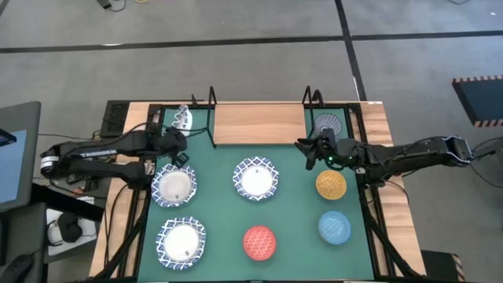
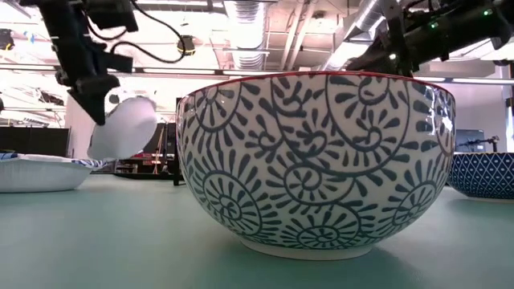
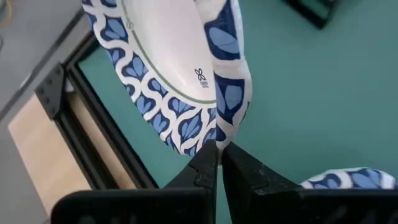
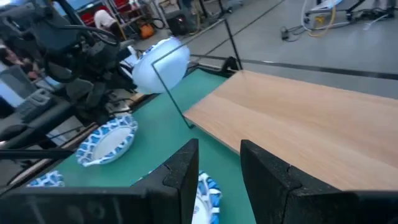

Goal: Place and stack bowls onto a shelf
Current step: Put the white patterned bowl on the shelf

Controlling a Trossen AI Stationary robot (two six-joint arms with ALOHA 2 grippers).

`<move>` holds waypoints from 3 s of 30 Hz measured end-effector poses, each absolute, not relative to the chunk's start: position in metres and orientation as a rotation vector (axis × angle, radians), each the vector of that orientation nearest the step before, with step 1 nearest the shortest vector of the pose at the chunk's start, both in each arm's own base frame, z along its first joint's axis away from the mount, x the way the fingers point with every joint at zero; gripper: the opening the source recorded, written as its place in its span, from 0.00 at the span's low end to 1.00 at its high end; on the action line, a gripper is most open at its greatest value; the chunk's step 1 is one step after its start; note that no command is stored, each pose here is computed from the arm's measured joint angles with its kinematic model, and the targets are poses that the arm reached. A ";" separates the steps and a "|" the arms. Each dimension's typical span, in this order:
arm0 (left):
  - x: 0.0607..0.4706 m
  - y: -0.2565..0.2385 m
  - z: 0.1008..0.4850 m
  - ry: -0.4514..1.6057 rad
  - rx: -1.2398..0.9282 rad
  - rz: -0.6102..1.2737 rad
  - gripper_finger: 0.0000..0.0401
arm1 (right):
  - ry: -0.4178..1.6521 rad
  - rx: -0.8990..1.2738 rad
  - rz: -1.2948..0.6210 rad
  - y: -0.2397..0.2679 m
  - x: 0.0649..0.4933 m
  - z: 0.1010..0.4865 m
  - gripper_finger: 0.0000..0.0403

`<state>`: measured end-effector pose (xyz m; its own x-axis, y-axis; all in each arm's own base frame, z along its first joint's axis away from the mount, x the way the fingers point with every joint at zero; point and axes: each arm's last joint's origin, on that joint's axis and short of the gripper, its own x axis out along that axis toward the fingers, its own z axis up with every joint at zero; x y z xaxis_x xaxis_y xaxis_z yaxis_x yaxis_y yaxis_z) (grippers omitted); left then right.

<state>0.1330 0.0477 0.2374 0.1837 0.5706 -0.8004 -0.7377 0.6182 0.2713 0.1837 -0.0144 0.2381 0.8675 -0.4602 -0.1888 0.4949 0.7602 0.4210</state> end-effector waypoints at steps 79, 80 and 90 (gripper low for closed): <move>0.250 -0.077 0.273 1.108 1.735 0.465 0.00 | 0.435 0.485 -0.366 -0.058 0.334 0.289 0.18; 0.250 -0.077 0.273 1.108 1.735 0.464 0.00 | 0.440 0.480 -0.366 -0.058 0.334 0.289 0.17; 0.253 -0.069 0.272 1.032 1.506 0.533 0.02 | 0.466 0.452 -0.365 -0.058 0.333 0.287 0.05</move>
